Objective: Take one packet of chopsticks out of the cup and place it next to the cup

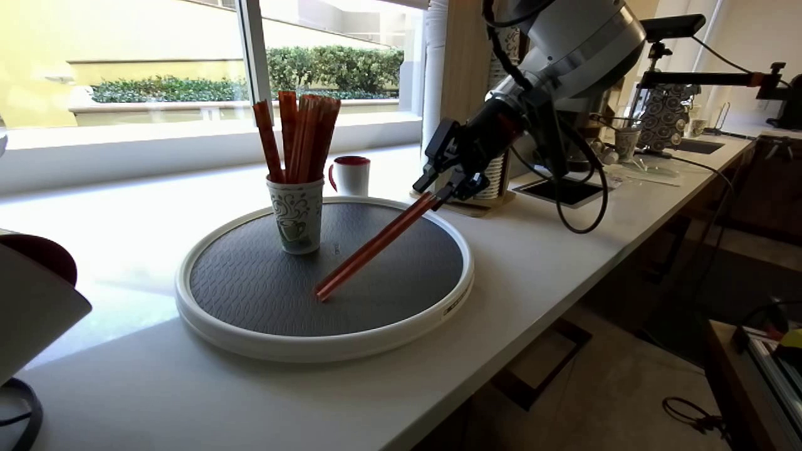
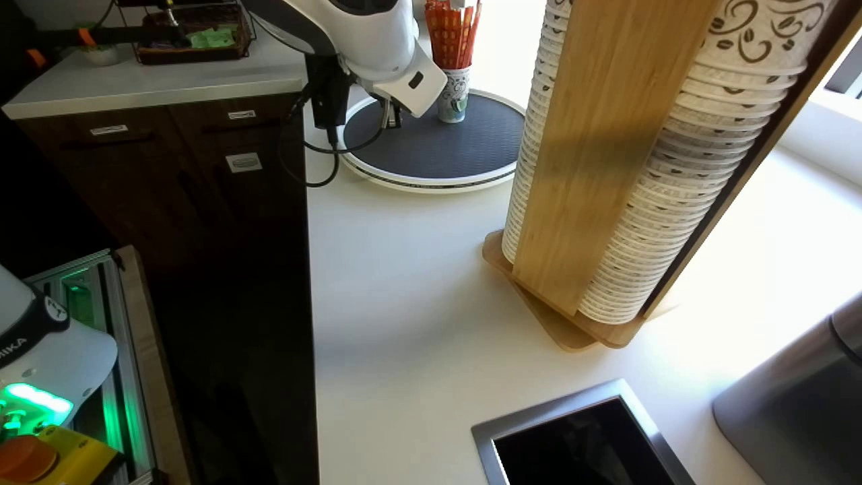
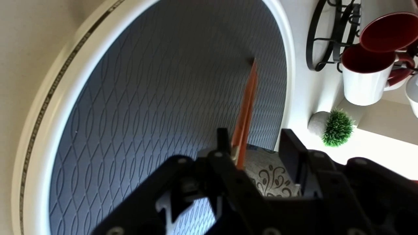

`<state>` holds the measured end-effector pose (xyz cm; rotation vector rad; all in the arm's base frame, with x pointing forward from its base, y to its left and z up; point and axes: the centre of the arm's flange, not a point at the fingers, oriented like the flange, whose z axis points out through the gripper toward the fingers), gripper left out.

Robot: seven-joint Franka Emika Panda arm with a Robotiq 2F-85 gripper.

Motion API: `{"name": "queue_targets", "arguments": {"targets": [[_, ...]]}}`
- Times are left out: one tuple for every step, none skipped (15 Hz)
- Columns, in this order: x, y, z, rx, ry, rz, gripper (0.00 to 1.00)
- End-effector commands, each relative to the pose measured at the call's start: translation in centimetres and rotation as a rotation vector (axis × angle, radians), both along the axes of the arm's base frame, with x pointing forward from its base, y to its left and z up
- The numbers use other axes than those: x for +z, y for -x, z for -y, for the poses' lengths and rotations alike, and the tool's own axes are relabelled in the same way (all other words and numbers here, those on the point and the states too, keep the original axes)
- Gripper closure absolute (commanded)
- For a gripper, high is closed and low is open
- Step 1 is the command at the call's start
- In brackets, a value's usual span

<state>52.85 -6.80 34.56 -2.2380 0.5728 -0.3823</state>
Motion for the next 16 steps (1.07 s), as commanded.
{"name": "queue_targets", "arguments": {"targets": [[-1.0, 0.4, 0.3, 0.004, 0.013, -0.044, 0.47], [-1.3, 0.5, 0.4, 0.004, 0.015, -0.053, 0.48], [-1.7, 0.6, 0.5, 0.006, 0.019, -0.063, 0.42], [-2.1, 0.7, 0.6, 0.005, 0.021, -0.072, 0.42], [-2.4, 0.8, 0.7, 0.003, 0.024, -0.08, 0.37], [-2.7, 0.8, 0.8, 0.004, 0.027, -0.086, 0.33], [-2.9, 0.8, 0.9, 0.004, 0.031, -0.093, 0.31], [-3.1, 0.8, 0.9, 0.005, 0.033, -0.096, 0.25], [-3.1, 0.7, 1.0, 0.007, 0.039, -0.101, 0.29], [-3.2, 0.7, 1.2, 0.011, 0.05, -0.108, 0.23], [-3.1, 0.8, 1.2, 0.014, 0.058, -0.111, 0.22], [-3.0, 0.7, 1.3, 0.017, 0.076, -0.111, 0.17], [-2.8, 0.7, 1.4, 0.022, 0.099, -0.116, 0.04], [-2.4, 0.5, 1.4, 0.031, 0.118, -0.114, 0.02], [-2.1, 0.4, 1.5, 0.041, 0.144, -0.115, 0.04], [-1.7, 0.2, 1.4, 0.051, 0.167, -0.11, 0.0]]}}
